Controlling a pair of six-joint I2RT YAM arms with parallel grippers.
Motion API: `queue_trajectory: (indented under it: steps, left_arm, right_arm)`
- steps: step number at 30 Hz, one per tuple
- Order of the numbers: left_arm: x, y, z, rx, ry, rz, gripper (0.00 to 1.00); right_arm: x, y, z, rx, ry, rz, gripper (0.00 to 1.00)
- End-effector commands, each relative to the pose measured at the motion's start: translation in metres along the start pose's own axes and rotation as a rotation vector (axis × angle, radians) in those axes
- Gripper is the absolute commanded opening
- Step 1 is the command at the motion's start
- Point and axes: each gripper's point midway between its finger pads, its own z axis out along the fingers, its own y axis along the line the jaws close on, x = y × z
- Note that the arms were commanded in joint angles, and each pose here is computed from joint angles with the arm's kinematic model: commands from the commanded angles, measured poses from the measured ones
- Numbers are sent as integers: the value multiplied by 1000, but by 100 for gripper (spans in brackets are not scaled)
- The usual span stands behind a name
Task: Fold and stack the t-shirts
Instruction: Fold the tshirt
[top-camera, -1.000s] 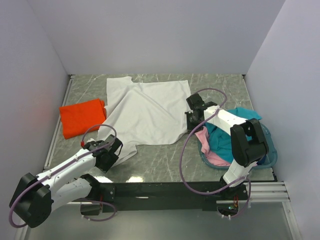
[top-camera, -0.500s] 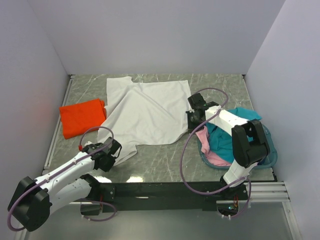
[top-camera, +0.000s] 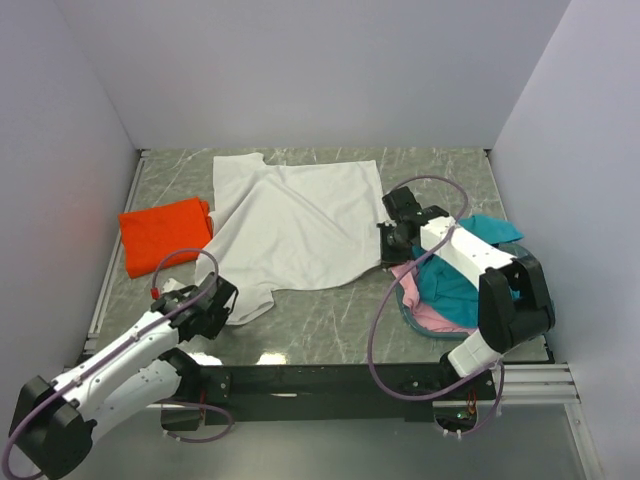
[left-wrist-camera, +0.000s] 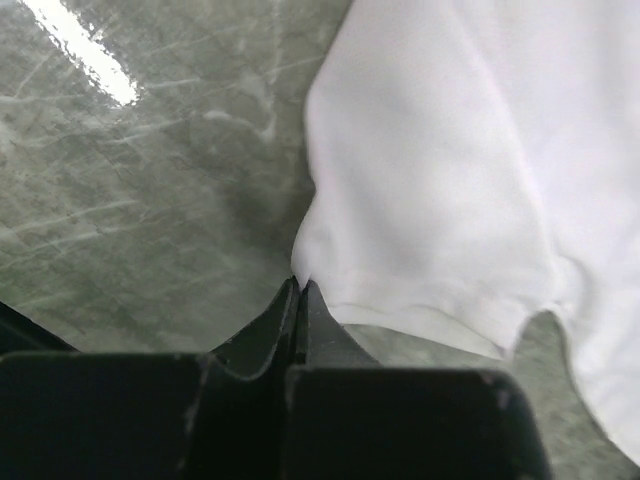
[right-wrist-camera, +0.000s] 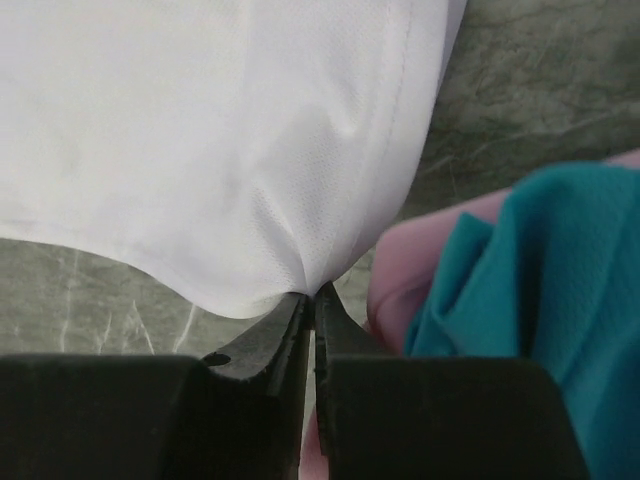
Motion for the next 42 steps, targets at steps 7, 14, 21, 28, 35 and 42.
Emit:
queue_trajectory:
  steps: [7, 14, 21, 28, 35, 42]
  left_arm:
    - [-35, -16, -43, 102, -91, -78, 0]
    - [-55, -13, -66, 127, -143, -109, 0]
    - [-70, -8, -83, 132, -185, -125, 0]
    - [-80, -1, -95, 130, -212, -138, 0]
    - [-83, -25, -99, 190, -230, -52, 0]
    - [-85, -70, -98, 220, -273, 94, 0]
  right_arm:
    - [25, -9, -23, 34, 14, 43, 7]
    - [38, -6, -42, 23, 12, 55, 6]
    - [55, -8, -59, 24, 39, 45, 5]
    - [84, -10, -62, 19, 108, 30, 6]
    - [98, -12, -60, 32, 149, 13, 6]
    - [87, -8, -61, 35, 164, -3, 6]
